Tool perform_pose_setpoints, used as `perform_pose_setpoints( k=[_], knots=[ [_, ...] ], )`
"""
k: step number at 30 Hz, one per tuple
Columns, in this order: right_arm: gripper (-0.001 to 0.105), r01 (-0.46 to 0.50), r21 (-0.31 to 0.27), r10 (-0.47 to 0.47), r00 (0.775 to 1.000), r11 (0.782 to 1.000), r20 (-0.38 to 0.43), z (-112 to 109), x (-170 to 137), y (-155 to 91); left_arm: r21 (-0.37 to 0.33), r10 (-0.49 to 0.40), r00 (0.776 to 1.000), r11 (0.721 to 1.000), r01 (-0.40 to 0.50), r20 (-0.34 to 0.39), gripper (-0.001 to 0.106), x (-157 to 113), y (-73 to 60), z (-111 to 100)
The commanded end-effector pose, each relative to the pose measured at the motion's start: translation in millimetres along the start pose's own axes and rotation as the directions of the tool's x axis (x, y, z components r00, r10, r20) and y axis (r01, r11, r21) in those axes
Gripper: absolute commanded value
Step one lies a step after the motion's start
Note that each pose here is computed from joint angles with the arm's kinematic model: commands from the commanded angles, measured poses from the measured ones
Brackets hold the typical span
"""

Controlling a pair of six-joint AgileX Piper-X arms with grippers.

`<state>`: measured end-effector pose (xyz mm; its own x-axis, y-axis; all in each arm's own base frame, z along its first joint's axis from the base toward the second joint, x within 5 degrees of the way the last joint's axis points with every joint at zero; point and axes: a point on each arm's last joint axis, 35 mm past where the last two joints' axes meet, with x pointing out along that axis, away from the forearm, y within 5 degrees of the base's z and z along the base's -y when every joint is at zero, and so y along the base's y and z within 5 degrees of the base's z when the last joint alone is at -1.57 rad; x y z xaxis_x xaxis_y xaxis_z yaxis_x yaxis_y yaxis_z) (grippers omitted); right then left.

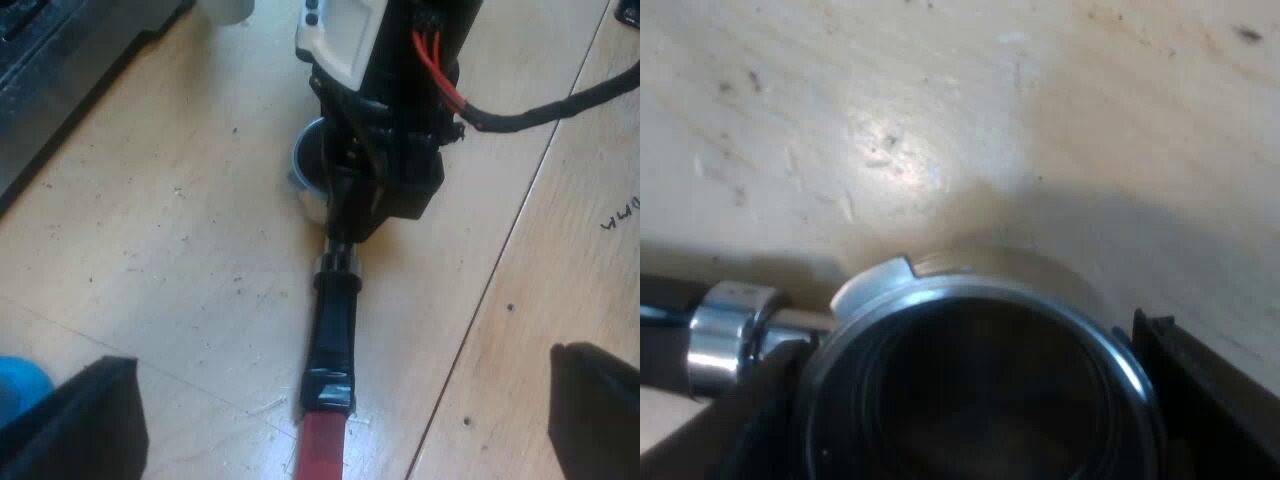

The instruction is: Put the handle in the coffee machine

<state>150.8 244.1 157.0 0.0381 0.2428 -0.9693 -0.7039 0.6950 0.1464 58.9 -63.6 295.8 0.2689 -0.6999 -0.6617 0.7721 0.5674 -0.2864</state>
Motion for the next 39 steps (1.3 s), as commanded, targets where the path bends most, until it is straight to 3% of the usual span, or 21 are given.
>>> perform_pose_setpoints(
  k=[1,6,17,26,31,39],
  knots=[
    [0.000,0.003,-0.003,-0.003,0.999,1.000,0.040,2,-11,0,0.007,-0.012,1.000,1.000,0.012,0.009,0.083,-1,-1.3,1],
    [0.000,-0.003,-0.005,0.003,0.998,1.000,0.064,1,-22,1,0.007,-0.012,1.000,1.000,0.012,0.009,0.083,-1,-1.3,1],
    [0.000,0.118,0.028,-0.119,0.992,0.993,0.043,-15,-50,-5,0.007,-0.012,1.000,1.000,0.012,0.009,0.083,-1,-1.3,1],
    [0.000,0.125,0.056,-0.129,0.988,0.991,0.079,-3,-74,0,0.009,-0.071,0.997,0.997,0.071,0.007,0.083,-1,-3.2,1],
    [0.000,0.122,0.035,-0.125,0.986,0.992,0.106,8,-92,5,0.095,-0.070,0.998,0.993,0.070,-0.005,0.083,1,-2.3,2],
    [0.000,0.105,0.034,-0.109,0.986,0.994,0.126,14,-99,7,0.146,-0.072,0.997,0.986,0.075,-0.025,0.083,5,-0.9,3]
  ],
)
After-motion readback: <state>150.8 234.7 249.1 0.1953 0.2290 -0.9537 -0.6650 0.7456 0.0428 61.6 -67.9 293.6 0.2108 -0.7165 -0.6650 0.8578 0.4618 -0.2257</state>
